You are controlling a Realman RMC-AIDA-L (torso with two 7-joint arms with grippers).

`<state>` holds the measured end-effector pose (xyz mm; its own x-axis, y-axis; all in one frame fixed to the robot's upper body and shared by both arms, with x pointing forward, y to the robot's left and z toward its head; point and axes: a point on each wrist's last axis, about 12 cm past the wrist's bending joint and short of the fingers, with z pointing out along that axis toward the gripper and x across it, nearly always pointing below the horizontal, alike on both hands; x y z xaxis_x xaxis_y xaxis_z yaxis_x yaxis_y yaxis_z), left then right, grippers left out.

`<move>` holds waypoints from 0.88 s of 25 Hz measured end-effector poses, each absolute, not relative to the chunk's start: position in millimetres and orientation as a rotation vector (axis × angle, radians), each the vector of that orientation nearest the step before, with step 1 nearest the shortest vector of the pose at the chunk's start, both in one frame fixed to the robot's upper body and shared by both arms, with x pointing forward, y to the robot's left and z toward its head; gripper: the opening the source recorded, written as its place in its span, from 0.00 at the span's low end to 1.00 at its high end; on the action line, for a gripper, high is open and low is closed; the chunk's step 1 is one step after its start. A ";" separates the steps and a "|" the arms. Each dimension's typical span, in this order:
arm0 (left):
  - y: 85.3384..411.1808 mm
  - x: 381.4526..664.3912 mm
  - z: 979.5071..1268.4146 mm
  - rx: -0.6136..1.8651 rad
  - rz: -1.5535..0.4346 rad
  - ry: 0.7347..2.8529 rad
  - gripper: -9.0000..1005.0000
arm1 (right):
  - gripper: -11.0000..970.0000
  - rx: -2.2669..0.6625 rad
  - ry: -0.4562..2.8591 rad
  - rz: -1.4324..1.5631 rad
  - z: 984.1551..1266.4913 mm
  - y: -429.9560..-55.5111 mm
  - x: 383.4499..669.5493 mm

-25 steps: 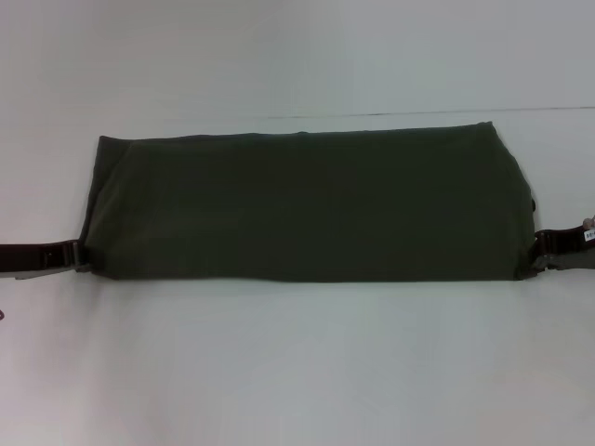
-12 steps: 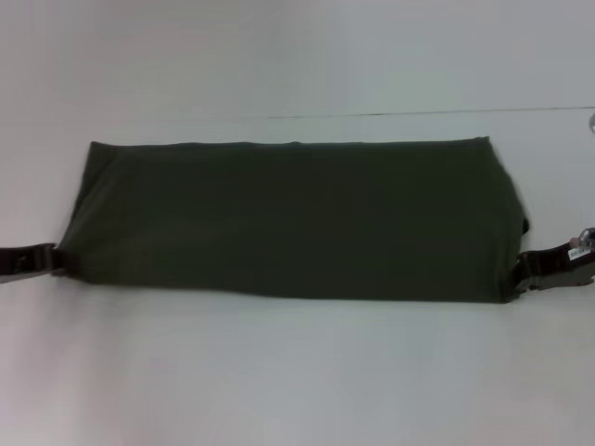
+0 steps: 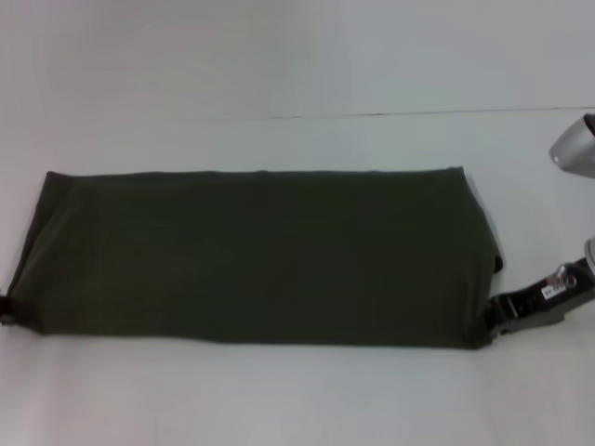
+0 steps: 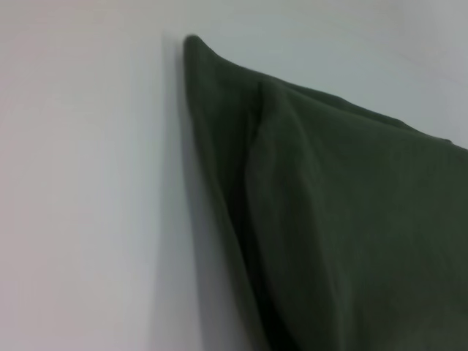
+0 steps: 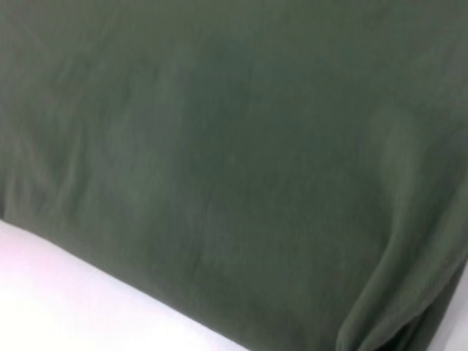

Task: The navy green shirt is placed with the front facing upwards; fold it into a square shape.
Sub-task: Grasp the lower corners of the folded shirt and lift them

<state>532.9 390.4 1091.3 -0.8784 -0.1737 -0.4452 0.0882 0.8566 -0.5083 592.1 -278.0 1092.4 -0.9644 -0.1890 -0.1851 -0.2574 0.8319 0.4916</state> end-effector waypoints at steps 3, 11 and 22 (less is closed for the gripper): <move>392.6 523.1 1092.9 -0.055 -0.774 2.557 0.02 | 0.05 -0.397 2.921 0.847 1090.7 -276.8 583.2; 399.4 502.2 1103.8 -0.002 -0.843 2.625 0.02 | 0.06 -0.475 2.978 0.894 1088.8 -274.8 571.4; 405.3 492.5 1103.4 -0.002 -0.822 2.701 0.02 | 0.07 -0.494 3.022 0.854 1089.5 -278.5 569.8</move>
<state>492.5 405.3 1103.4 -0.9497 -0.0923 -0.2992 0.0901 0.8347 -0.5433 569.8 -278.5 1089.5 -0.9510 -0.3054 -0.0477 -0.2851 0.8074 0.5165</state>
